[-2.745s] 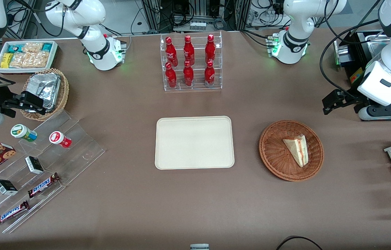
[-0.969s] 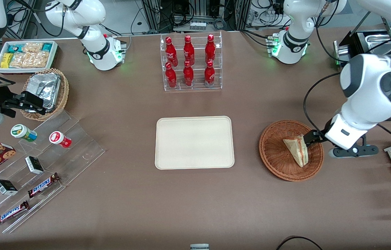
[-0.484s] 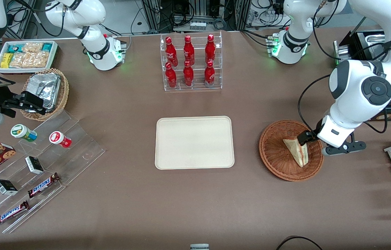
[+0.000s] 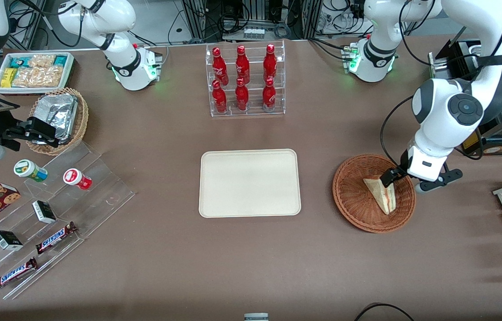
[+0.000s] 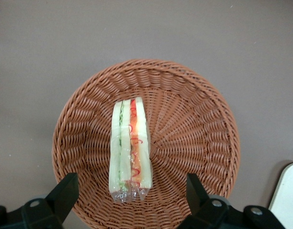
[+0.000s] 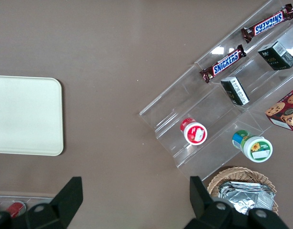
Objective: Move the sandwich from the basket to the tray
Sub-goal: 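Lower the open left gripper around the wrapped sandwich in the basket, then close the left gripper on the sandwich's crust edge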
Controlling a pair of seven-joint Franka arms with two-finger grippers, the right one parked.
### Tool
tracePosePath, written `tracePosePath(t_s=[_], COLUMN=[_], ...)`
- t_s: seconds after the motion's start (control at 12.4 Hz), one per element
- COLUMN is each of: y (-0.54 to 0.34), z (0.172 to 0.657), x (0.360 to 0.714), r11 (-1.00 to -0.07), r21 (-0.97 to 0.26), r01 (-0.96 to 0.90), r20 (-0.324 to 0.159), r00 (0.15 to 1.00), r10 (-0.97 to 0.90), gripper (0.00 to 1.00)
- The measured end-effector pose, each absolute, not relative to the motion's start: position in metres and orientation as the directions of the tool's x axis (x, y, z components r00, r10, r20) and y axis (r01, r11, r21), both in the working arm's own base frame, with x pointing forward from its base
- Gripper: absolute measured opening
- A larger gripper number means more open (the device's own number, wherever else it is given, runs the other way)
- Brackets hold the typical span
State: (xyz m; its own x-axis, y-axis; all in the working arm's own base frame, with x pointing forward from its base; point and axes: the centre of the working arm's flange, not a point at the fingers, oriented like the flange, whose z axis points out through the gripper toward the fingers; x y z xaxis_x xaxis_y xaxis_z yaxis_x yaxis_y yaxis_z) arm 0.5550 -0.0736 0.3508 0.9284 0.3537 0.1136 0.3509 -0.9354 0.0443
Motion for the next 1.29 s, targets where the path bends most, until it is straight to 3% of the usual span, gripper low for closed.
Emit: tracePosePath(t_s=[0.57, 1.29], y=[-0.075, -0.075], z=[0.287, 0.272], x=[0.538, 0.543], r11=[-0.934, -0.934], r21=[-0.006, -0.001], r01=[0.357, 0.358], r20=[-0.002, -0.006], r00=[0.934, 0.934], r10=[0.357, 0.358], gripper=[1.00, 0.96])
